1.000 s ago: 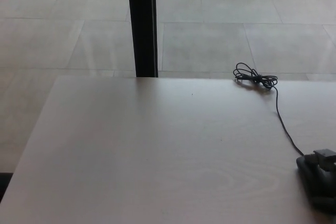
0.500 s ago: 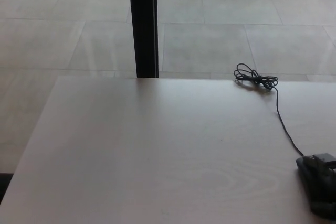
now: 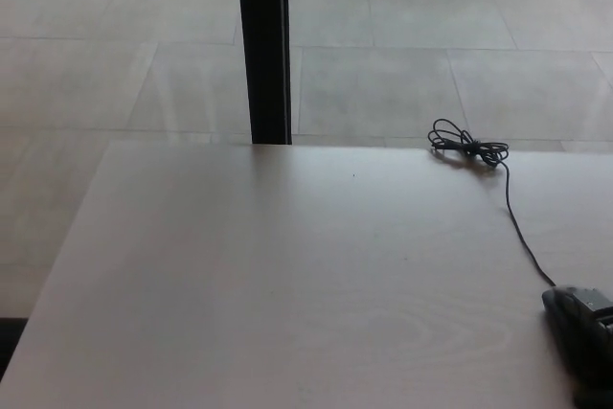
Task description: The robot uses its right fingers to click on the left button of the black mouse placed on the table.
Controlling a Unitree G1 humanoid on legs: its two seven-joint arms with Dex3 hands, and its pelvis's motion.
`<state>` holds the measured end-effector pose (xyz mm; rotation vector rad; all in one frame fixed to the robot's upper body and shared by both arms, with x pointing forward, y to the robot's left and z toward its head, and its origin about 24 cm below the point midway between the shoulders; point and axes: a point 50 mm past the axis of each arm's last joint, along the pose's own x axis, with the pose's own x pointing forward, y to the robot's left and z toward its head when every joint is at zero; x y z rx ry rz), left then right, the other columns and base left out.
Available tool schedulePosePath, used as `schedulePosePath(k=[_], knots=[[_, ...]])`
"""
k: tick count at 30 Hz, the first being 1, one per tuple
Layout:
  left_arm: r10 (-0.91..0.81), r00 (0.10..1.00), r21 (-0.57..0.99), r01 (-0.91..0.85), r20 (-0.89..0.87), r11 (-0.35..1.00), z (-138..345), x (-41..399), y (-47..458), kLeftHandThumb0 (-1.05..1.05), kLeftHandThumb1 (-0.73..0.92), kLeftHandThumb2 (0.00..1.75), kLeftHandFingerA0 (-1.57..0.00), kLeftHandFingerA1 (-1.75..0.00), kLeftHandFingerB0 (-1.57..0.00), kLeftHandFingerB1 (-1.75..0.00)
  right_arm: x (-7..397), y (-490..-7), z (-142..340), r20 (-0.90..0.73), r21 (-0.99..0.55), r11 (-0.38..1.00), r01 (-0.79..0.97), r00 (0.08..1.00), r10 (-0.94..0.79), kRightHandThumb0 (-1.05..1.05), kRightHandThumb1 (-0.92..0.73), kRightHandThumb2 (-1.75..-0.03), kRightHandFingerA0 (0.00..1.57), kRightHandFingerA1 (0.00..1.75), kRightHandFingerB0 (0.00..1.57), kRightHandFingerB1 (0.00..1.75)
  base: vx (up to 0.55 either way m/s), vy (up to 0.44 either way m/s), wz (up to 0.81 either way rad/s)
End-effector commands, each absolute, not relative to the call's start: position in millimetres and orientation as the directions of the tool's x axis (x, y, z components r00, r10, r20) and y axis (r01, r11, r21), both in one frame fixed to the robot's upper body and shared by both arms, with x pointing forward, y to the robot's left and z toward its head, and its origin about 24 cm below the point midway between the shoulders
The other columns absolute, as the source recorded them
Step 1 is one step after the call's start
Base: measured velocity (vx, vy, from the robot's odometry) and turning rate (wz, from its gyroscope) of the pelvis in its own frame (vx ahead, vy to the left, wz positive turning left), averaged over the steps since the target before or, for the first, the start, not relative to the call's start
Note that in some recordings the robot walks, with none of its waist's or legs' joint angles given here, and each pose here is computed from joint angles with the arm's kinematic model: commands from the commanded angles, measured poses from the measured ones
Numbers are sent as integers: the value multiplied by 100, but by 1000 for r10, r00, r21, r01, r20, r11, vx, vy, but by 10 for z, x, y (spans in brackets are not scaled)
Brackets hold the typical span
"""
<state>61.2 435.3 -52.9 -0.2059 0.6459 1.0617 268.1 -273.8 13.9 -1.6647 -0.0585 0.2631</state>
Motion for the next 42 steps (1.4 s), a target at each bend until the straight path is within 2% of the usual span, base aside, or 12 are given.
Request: schedulePosePath(k=[1, 9, 11, 15, 17, 19, 22, 23, 24, 37, 39, 42], knots=[[772, 323, 160, -865, -547, 476, -447, 614, 4425, -91, 92, 79, -69, -57, -57, -49, 2441, -2965, -81, -308, -936, -218, -277, 944, 121, -72, -71, -109, 22, 54, 39, 55, 0, 0, 0], [771, 317, 146, -874, -553, 464, -450, 639, 4422, -93, 92, 74, -67, -53, -57, -49, 2413, -2948, -131, -315, -935, -209, -286, 941, 121, -72, -87, -66, 31, 48, 42, 37, 0, 0, 0], [770, 315, 141, -876, -555, 460, -453, 639, 4421, -93, 92, 79, -71, -57, -54, -48, 2457, -2909, -96, -304, -939, -207, -273, 944, 133, -72, -71, -110, 20, 53, 40, 56, 0, 0, 0], [764, 337, 126, -871, -551, 475, -452, 644, 4417, -89, 76, 115, -60, -63, -53, -58, 2706, -2758, 216, -216, -970, -151, -189, 959, 186, -72, -88, -67, 29, 44, 38, 36, 0, 0, 0], [765, 332, 137, -869, -552, 476, -454, 629, 4418, -89, 75, 115, -62, -63, -53, -57, 2749, -2723, 281, -177, -979, -140, -151, 963, 203, -74, -72, -110, 24, 54, 37, 53, 0, 0, 0], [764, 327, 134, -872, -557, 471, -460, 627, 4415, -97, 92, 80, -67, -56, -52, -47, 2854, -2647, 468, -144, -985, -123, -120, 966, 215, -70, -87, -66, 32, 43, 40, 35, 0, 0, 0], [767, 320, 141, -873, -555, 467, -468, 615, 4408, -96, 92, 78, -72, -57, -52, -47, 3050, -2528, 869, 4, -1000, -13, 8, 967, 257, -69, -82, -66, 35, 46, 43, 38, 0, 0, 0], [767, 322, 147, -869, -555, 472, -470, 613, 4406, -94, 92, 78, -68, -55, -54, -48, 3111, -2518, 990, 33, -999, 11, 32, 968, 247, -73, -72, -108, 26, 53, 37, 52, 0, 0, 0], [766, 316, 145, -873, -560, 466, -475, 607, 4405, -93, 92, 78, -70, -56, -56, -47, 3164, -2501, 1120, 63, -998, 43, 54, 971, 229, -70, -84, -65, 36, 45, 43, 36, 0, 0, 0], [758, 308, 160, -867, -575, 473, -492, 518, 4406, -94, 92, 78, -67, -53, -53, -45, 2957, -3071, 2154, 345, -931, 150, 334, 937, 53, -69, -66, -107, 23, 55, 38, 54, 0, 0, 0], [757, 310, 159, -866, -576, 475, -493, 515, 4405, -93, 92, 78, -67, -52, -52, -45, 2835, -3202, 2189, 370, -922, 133, 365, 929, 13, -72, -76, -68, 34, 51, 45, 41, 0, 0, 0], [756, 314, 177, -854, -574, 489, -492, 511, 4403, -93, 92, 82, -65, -54, -49, -46, 2553, -3575, 2107, 371, -908, 156, 390, 919, -134, -64, -64, -102, 37, 55, 37, 52, 0, 0, 0]])
